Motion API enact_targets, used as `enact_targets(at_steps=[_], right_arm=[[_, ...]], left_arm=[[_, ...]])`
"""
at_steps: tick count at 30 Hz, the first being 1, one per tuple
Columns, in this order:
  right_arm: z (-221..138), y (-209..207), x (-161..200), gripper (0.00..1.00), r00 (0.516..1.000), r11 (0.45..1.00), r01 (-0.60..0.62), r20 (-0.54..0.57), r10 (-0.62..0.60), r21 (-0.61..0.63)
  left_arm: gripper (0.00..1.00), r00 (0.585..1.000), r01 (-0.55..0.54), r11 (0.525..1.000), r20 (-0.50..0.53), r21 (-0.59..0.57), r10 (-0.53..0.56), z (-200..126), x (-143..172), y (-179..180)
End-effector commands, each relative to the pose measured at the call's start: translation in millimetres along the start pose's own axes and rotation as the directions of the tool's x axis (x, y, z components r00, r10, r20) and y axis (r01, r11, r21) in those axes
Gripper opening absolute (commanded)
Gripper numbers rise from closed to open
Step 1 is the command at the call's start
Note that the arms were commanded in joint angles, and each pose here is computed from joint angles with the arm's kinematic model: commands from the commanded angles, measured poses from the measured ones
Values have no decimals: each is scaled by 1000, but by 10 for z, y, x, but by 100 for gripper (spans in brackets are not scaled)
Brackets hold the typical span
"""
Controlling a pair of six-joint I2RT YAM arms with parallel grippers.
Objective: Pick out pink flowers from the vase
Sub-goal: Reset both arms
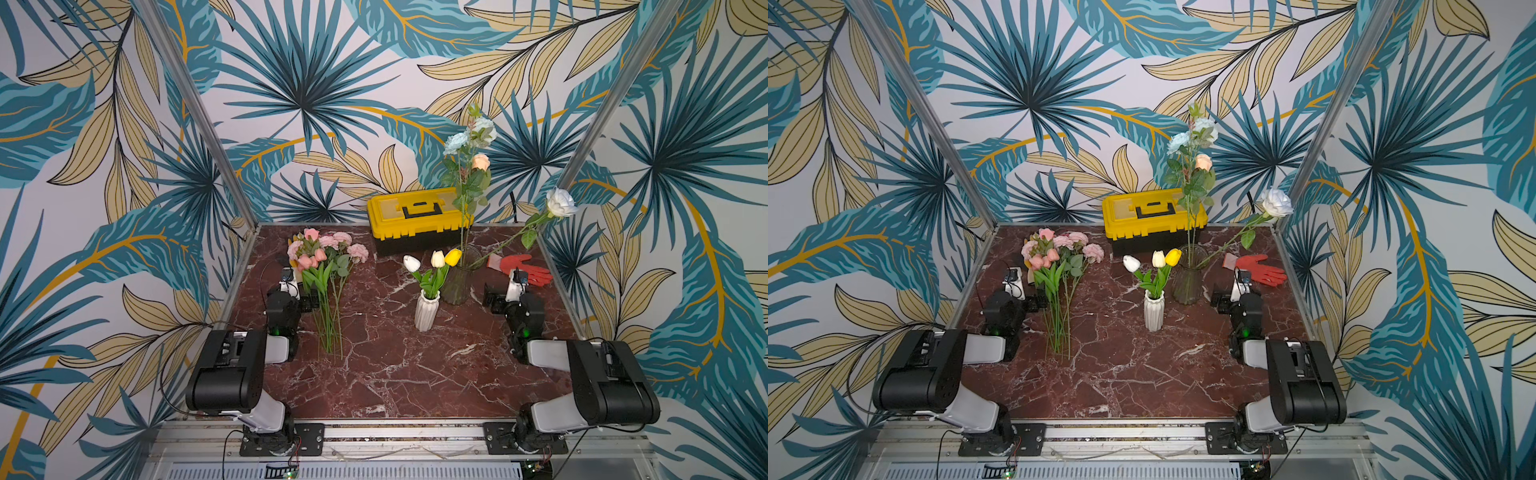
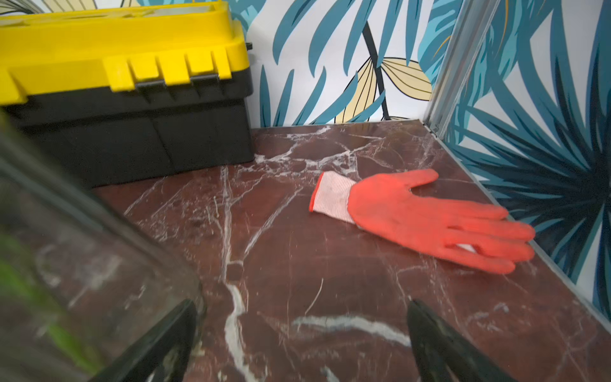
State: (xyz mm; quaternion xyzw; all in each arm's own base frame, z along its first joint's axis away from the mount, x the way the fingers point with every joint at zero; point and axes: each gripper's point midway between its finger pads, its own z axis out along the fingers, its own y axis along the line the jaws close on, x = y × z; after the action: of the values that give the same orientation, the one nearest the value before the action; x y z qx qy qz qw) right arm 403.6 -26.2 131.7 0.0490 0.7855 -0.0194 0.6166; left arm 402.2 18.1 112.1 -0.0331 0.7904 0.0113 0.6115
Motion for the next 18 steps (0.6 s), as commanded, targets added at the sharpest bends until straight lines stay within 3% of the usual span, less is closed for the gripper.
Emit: enact_targets(at_steps=[1, 18], right_arm=[[-1, -62, 249, 99, 995, 999, -1, -96, 4, 32], [-22, -62, 245, 99, 995, 999, -6, -100, 10, 33]], left_arm=[[100, 1000, -7, 1000, 16, 9, 7, 12, -49, -21], [99, 1000, -5, 1000, 16, 11, 5, 9, -59, -21]])
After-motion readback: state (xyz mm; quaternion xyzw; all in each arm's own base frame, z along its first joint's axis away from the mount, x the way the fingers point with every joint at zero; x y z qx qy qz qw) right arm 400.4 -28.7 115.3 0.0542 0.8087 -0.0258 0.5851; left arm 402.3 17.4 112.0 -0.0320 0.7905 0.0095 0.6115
